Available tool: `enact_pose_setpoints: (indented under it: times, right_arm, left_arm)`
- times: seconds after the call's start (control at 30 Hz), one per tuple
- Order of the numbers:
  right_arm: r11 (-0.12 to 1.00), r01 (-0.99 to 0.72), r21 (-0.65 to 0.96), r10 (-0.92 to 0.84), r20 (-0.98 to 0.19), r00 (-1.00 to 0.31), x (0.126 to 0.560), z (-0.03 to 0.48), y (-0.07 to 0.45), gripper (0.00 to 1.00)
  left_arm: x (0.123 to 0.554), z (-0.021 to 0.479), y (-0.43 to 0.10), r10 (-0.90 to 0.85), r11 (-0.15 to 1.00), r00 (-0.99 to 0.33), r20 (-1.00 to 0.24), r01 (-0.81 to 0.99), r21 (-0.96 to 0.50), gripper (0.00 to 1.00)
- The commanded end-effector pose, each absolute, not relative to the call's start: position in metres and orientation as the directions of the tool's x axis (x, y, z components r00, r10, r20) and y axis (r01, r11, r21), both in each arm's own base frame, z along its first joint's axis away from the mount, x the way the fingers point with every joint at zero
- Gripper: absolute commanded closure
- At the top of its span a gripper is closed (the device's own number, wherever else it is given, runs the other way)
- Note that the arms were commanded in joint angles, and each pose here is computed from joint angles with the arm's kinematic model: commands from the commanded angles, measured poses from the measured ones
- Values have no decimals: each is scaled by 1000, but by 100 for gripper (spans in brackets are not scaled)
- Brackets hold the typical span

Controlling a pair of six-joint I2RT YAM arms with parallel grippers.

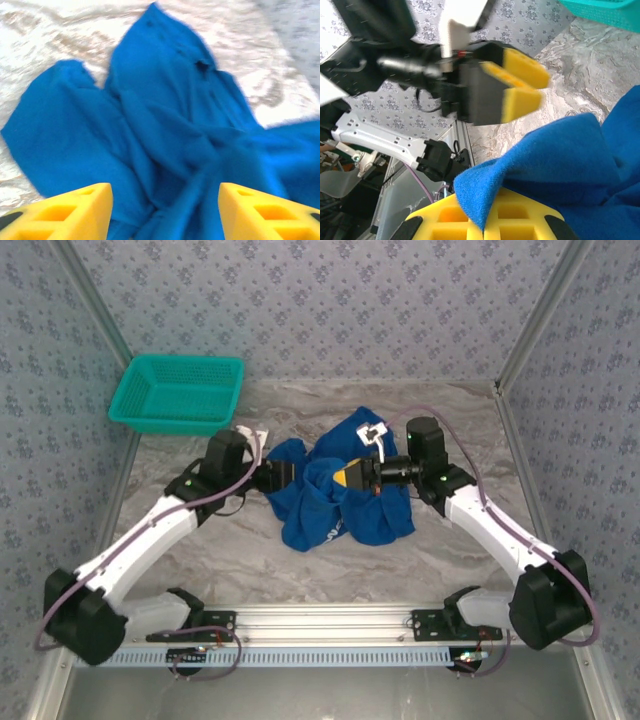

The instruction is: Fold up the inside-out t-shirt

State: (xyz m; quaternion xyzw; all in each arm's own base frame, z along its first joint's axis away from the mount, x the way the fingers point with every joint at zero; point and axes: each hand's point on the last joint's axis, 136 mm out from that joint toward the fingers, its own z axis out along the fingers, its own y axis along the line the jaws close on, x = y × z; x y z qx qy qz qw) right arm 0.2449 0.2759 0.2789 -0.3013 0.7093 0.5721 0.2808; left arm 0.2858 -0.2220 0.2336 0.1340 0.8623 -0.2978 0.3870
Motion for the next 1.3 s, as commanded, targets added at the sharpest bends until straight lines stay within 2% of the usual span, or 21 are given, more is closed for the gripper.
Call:
enact_pose_setpoints:
  times: [0.0, 0.07, 0.17, 0.27, 0.37, 0.4, 0.57, 0.77, 0.93, 1.07, 1.1, 1.13, 1.23, 1.27]
  right_arm:
    - [162, -744, 648, -84, -742, -665, 249, 284, 276, 100]
    - [162, -744, 648, -100, -740, -666, 248, 282, 277, 100]
    - [186, -745, 641, -131, -735, -666, 246, 278, 275, 100]
    - [202, -746, 635, -146, -733, -664, 245, 276, 273, 100]
    - [215, -743, 633, -157, -729, -666, 243, 273, 272, 100]
    - [220, -744, 631, -157, -730, -665, 243, 272, 271, 100]
    - [234, -746, 623, -161, -732, -662, 241, 270, 268, 100]
    - [236, -751, 616, -162, -738, -656, 241, 269, 267, 100]
    - [238, -753, 613, -160, -740, -653, 241, 270, 267, 100]
    - [268, -753, 601, -172, -739, -651, 242, 265, 265, 100]
    - [294, -749, 594, -182, -734, -654, 244, 261, 262, 99]
    - [349, -737, 578, -189, -727, -660, 249, 255, 258, 93]
    - [621, -620, 480, -181, -682, -709, 283, 233, 232, 74]
    - [708, -561, 428, -174, -664, -727, 294, 226, 220, 72]
  left_arm:
    - [248, 279, -251, 15, 596, -553, -833, 674, -437, 38]
    - [235, 276, -263, 118, 560, -495, -861, 749, -354, 36]
    - [225, 266, -281, 240, 492, -466, -851, 815, -307, 35]
    - [222, 265, -300, 272, 419, -459, -846, 848, -326, 31]
    - [224, 273, -314, 255, 368, -450, -856, 864, -344, 32]
    - [226, 275, -316, 250, 365, -449, -858, 864, -346, 35]
    - [227, 274, -324, 272, 335, -459, -846, 869, -364, 64]
    - [223, 273, -328, 289, 302, -468, -835, 872, -384, 87]
    - [224, 274, -328, 293, 310, -466, -835, 872, -378, 89]
    - [226, 276, -327, 279, 322, -479, -832, 863, -388, 100]
    - [227, 279, -326, 266, 332, -487, -832, 856, -396, 100]
    - [228, 286, -324, 238, 339, -500, -833, 846, -411, 100]
    - [230, 309, -319, 119, 331, -548, -828, 808, -487, 100]
    - [230, 316, -318, 82, 325, -570, -817, 791, -519, 100]
